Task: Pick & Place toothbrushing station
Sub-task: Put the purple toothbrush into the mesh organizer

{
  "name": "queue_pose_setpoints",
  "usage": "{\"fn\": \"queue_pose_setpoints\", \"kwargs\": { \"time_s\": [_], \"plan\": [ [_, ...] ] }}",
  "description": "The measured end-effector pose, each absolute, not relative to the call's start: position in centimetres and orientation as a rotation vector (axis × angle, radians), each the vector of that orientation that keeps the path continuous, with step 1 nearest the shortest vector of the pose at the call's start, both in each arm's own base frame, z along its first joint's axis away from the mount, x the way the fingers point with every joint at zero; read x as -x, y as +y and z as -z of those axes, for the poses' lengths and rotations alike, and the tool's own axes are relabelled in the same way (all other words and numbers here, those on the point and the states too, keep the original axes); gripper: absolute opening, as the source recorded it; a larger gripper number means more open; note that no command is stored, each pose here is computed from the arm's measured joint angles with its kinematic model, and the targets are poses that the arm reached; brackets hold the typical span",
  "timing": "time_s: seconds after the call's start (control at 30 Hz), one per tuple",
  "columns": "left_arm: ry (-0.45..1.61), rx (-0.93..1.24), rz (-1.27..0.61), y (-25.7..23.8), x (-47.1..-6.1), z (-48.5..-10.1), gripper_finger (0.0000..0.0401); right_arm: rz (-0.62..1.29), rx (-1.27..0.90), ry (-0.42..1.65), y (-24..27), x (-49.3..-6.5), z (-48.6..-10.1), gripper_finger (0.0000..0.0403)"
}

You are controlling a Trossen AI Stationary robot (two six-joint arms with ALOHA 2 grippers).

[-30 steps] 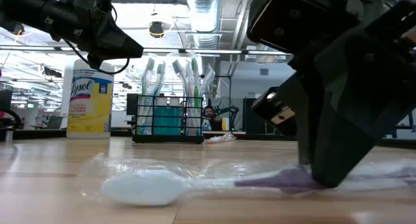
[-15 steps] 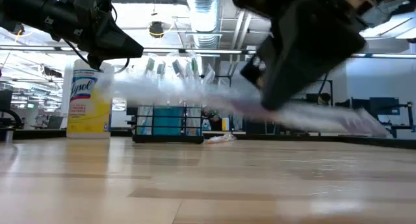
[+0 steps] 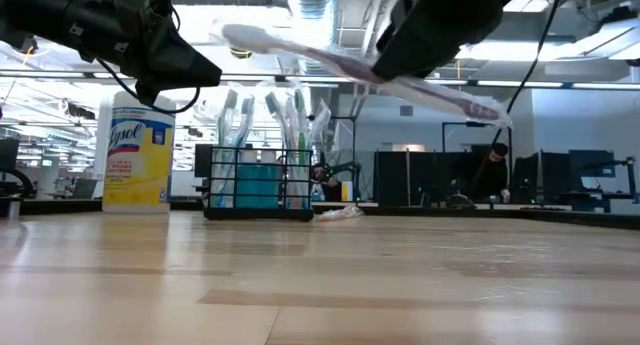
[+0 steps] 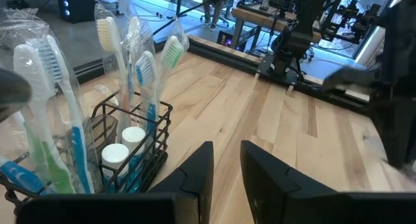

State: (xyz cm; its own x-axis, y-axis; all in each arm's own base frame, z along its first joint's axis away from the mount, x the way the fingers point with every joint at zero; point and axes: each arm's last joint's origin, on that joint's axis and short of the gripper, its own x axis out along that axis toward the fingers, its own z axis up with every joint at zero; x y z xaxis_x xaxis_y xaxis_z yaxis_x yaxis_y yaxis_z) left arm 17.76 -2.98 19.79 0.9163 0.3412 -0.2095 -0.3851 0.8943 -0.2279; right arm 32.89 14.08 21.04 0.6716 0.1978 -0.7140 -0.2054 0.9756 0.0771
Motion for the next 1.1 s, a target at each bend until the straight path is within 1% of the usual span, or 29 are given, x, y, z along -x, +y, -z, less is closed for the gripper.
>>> {"fn": "queue_pose_setpoints", "kwargs": {
  "time_s": [0.27,0.57,0.87,1.1],
  "plan": [
    [0.160,0.271,-0.377,-3.0,-17.8,-19.9,0.0071,-0.161,0.052,0.770,12.9,-32.0,-23.1,0.0000],
    [0.150,0.274,-0.375,-3.0,-17.8,-20.0,0.0071,-0.104,0.071,0.730,10.9,-31.2,-24.6,0.0001],
    [0.135,0.280,-0.372,-3.0,-17.8,-20.1,0.0071,-0.027,0.066,0.613,8.4,-30.1,-27.3,0.0003],
    [0.072,0.305,-0.360,-3.0,-18.0,-20.7,0.0071,-0.011,0.072,0.565,7.6,-30.2,-28.1,0.0002]
  ]
}}
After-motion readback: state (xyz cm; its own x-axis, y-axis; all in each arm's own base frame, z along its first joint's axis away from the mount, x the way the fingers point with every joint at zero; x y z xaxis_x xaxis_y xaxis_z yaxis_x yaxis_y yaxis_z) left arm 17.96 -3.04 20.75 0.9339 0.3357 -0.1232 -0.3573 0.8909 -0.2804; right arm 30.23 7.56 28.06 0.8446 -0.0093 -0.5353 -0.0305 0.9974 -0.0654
